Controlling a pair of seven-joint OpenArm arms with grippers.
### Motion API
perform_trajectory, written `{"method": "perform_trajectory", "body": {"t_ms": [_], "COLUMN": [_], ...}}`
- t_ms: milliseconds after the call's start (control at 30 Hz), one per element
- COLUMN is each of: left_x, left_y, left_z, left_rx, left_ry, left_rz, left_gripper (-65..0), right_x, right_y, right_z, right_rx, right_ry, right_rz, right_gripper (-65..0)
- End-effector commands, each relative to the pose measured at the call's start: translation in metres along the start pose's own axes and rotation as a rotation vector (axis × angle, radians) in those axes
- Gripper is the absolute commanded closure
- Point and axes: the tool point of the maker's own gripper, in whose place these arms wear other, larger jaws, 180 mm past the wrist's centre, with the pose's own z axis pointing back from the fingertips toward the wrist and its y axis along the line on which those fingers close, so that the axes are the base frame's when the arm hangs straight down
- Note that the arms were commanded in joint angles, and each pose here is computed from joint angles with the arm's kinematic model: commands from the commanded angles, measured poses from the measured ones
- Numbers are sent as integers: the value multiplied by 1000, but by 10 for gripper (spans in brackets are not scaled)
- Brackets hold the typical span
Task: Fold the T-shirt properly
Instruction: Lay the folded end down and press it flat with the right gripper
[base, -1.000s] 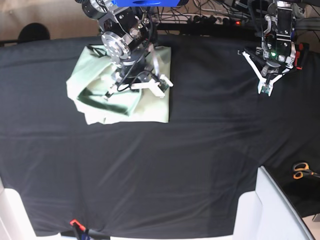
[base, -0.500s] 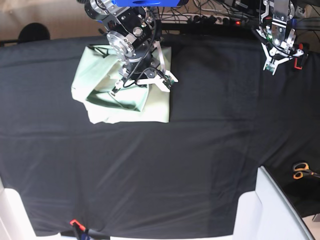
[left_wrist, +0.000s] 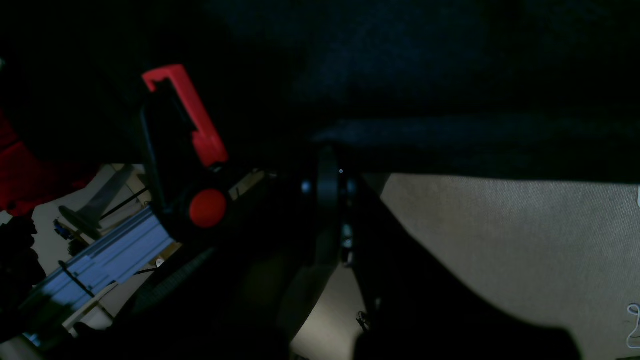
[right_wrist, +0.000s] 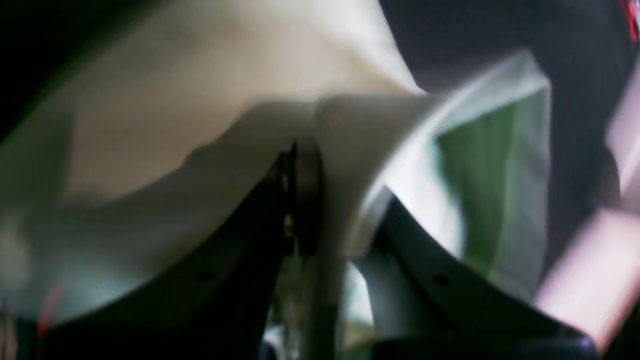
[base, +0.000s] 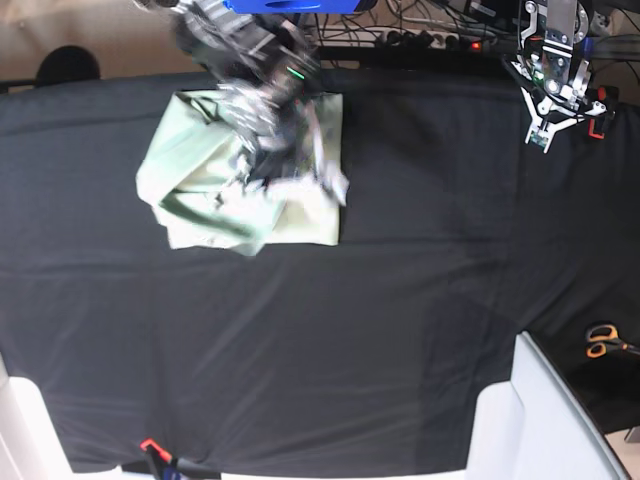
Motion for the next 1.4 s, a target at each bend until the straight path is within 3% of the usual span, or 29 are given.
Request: {"method": "perform_trajectory", "body": {"t_ms": [0,167,400,733,967,1367], "left_x": [2,5,10,10,9,10], "left_y": [12,12,12,12,12,11], "left_z": [1,1,2,2,1,1], "left_rx": [32,32,31,32,33,29], "left_ry": [-6,-10,-17,-16,-15,-17], "left_rz": [0,6,13,15,13,16], "left_gripper": [0,0,0,0,0,0], "right_x": [42,60,34,4,-5,-2], "right_y": [0,23,20,30,32,48], "right_z": [11,27,13,15,19,25], "right_rx": [15,49,80,99,75,129], "right_ry": [-145,-202,-124,-32,8,1], "right_rz": [-30,-12,-111,-120,-203,-221], "right_gripper": [0,0,0,0,0,0]}}
